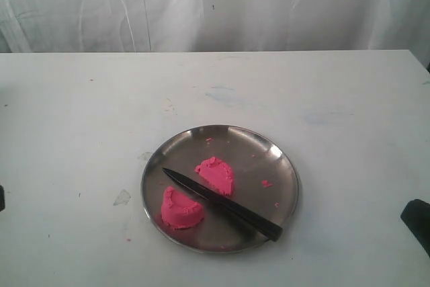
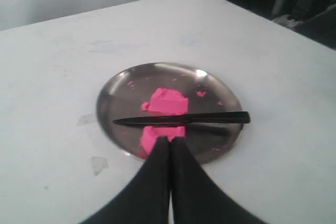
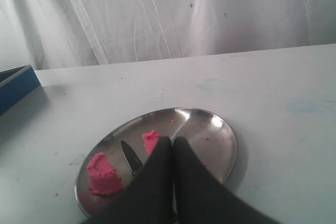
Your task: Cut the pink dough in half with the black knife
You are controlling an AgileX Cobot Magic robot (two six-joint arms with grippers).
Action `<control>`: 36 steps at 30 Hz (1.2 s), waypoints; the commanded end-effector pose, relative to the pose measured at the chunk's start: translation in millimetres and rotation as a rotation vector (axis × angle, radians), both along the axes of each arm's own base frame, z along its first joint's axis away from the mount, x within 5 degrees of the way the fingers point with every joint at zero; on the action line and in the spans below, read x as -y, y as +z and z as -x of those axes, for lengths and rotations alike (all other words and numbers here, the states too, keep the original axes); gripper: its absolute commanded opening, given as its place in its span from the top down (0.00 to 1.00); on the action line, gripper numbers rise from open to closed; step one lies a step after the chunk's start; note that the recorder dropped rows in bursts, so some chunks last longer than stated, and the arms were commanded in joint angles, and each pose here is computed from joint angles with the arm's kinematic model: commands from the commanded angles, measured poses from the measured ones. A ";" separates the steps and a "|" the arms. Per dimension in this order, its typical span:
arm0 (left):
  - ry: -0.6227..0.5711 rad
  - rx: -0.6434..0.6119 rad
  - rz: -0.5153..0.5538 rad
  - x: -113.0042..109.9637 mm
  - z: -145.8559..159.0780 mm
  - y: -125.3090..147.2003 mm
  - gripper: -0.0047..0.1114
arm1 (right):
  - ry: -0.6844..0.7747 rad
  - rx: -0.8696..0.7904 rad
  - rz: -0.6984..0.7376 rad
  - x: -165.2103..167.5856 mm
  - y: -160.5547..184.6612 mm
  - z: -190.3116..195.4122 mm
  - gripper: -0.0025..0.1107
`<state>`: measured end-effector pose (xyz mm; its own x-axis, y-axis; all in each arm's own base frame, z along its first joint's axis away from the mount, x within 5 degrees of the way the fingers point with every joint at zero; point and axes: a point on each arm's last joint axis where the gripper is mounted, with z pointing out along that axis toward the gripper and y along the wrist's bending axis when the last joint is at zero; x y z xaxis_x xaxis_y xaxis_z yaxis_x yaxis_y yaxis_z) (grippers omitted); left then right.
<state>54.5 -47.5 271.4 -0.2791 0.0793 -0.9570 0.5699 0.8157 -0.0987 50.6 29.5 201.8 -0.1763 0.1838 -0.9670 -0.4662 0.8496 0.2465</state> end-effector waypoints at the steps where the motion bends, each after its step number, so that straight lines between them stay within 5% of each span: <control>1: 0.177 -0.084 0.011 -15.0 1.3 -26.1 0.96 | -0.004 0.000 0.000 0.3 -1.5 0.0 0.98; 4: 0.265 -0.137 0.057 -20.8 0.9 -43.1 0.96 | -0.004 0.000 0.000 0.3 -1.5 0.0 0.98; 12: 0.295 0.037 0.069 -25.1 -1.0 -69.7 0.96 | -0.004 0.000 0.000 0.3 -1.5 0.0 0.98; 19: 0.298 0.054 0.082 -26.4 2.6 -90.1 0.96 | -0.004 0.000 0.000 0.3 -1.5 0.0 0.98; 36: 0.284 0.061 0.052 -25.9 2.9 -90.8 0.96 | -0.004 0.000 0.000 0.3 -1.5 0.0 0.98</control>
<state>52.0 -21.1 182.2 -0.2177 -0.0379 -0.9753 0.3195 0.9414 -0.1079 50.6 29.5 201.8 -0.1763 0.1838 -0.9670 -0.4662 0.8496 0.2465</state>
